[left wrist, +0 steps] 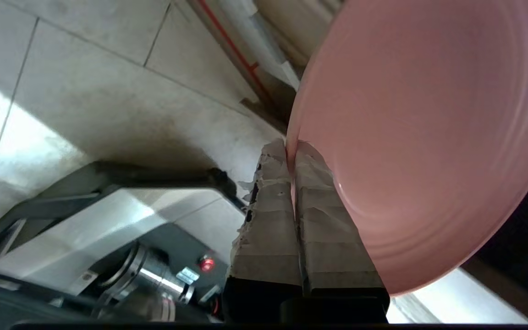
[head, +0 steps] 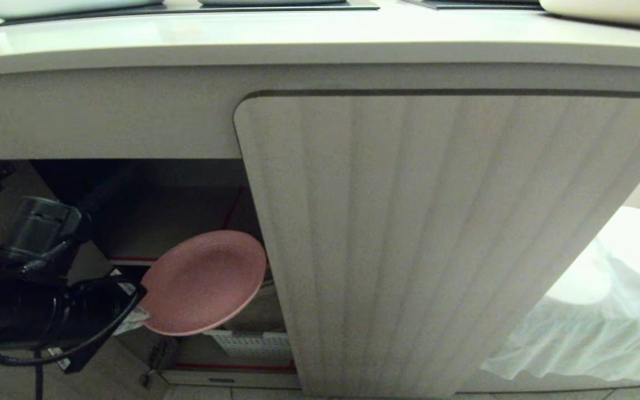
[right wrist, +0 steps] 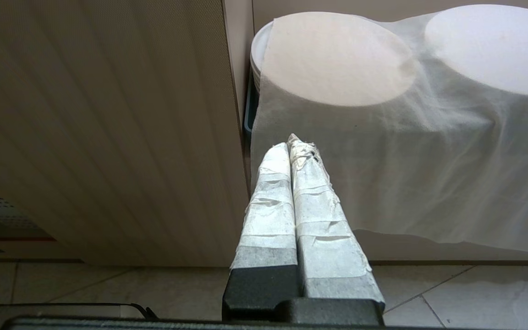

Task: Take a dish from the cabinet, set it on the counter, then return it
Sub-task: Put it back into the cabinet

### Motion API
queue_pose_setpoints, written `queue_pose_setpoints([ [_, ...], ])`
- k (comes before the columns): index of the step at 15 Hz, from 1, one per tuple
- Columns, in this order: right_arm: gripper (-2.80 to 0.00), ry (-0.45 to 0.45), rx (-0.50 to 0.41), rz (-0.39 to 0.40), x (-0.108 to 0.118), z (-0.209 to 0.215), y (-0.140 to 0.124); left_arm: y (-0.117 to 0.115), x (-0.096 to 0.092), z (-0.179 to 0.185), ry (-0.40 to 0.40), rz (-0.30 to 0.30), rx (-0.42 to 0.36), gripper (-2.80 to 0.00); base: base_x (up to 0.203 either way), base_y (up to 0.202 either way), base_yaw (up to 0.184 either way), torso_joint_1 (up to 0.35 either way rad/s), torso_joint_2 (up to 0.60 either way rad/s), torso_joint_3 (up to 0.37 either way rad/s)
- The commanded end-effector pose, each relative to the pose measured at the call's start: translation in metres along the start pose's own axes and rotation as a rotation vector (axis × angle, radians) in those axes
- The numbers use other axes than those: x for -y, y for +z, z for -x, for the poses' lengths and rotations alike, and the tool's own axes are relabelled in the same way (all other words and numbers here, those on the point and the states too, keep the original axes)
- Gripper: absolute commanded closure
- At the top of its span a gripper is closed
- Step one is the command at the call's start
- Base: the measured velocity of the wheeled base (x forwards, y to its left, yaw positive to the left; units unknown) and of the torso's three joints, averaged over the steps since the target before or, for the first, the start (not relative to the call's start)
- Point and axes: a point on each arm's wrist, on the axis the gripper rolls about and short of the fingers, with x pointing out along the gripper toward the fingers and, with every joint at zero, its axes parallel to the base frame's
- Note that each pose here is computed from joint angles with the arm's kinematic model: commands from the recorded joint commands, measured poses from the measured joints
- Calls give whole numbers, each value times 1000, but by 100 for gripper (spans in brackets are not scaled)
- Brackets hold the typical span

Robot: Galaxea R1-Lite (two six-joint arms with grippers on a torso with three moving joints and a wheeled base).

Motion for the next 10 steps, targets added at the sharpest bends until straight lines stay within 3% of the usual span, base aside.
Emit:
queue_pose_setpoints([
  [1,0,0,1,0,0,0,0,0,0,-8,24,4,-16,0,0,0,0,0,0,0],
  [10,0,0,1,0,0,0,0,8,6,-25,-6,31,16,0,0,0,0,0,0,0],
])
